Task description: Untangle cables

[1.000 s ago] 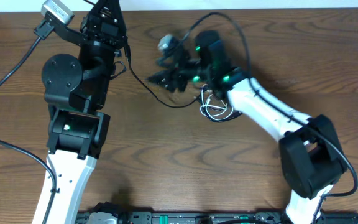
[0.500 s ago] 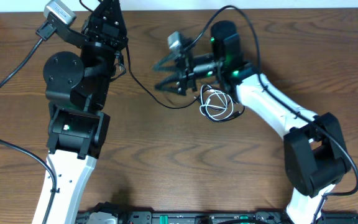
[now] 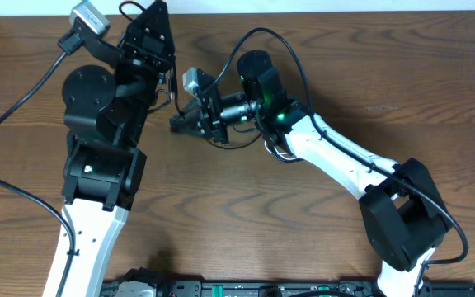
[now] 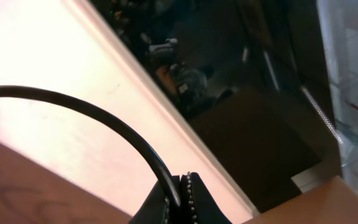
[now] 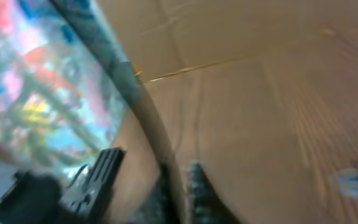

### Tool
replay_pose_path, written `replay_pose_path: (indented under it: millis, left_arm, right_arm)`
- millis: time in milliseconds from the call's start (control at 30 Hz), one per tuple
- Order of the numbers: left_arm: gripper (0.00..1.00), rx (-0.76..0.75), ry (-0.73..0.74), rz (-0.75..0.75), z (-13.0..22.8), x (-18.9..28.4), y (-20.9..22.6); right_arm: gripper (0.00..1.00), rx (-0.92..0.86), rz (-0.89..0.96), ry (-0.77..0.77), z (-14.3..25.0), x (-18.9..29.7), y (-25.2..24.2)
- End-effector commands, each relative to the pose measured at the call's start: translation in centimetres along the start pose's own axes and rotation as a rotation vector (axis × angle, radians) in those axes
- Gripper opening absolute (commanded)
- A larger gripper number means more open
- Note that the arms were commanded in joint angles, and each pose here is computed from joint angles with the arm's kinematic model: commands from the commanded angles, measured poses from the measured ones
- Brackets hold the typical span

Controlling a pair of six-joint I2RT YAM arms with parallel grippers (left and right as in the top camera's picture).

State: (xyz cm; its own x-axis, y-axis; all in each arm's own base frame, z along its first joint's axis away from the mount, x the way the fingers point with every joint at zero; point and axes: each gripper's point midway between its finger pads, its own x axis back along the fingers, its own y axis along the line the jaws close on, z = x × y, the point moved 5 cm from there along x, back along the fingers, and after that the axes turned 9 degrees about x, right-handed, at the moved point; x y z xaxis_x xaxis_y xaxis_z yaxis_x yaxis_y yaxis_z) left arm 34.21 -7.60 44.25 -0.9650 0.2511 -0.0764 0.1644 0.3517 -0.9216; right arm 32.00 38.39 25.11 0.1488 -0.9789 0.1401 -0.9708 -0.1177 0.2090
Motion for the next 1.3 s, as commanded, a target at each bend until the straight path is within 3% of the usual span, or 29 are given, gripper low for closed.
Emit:
replay_pose_path:
  millis: [0, 133, 300, 533, 733, 967, 1133, 1267]
  left_arm:
    - [0.08, -0.004, -0.030, -0.026, -0.8, 0.2, -0.4]
    - [0.08, -0.043, -0.110, -0.203, -1.4, 0.6, 2.6]
    - [0.28, -0.073, -0.146, -0.417, -1.4, 1.7, 6.3]
    - [0.46, -0.142, -0.060, -0.591, 0.0, 2.3, 9.8]
    - [0.47, -0.188, 0.077, -0.704, 1.9, 2.1, 12.8]
    - [0.47, -0.239, 0.395, -0.667, 6.1, 0.0, 15.4]
    - [0.47, -0.247, 0.458, -0.681, 7.1, -0.7, 16.7]
    - [0.47, -0.280, 0.476, -0.680, 7.3, -0.7, 17.0]
  right_arm:
    - [0.01, -0.090, 0.166, -0.030, -1.4, 1.6, -2.0]
    - [0.01, -0.153, 0.237, -0.062, -2.5, 3.3, -3.1]
    - [0.01, -0.165, 0.396, -0.017, -4.5, 6.0, -4.0]
    - [0.01, -0.144, 0.689, 0.122, -8.9, 10.7, -5.2]
    - [0.01, -0.063, 0.896, 0.063, -15.5, 15.4, -4.9]
    - [0.01, -0.030, 1.094, -0.207, -24.2, 22.6, -2.9]
    - [0.01, 0.041, 1.193, -0.333, -28.0, 26.7, -1.3]
    - [0.01, 0.059, 1.272, -0.364, -28.7, 29.9, -1.2]
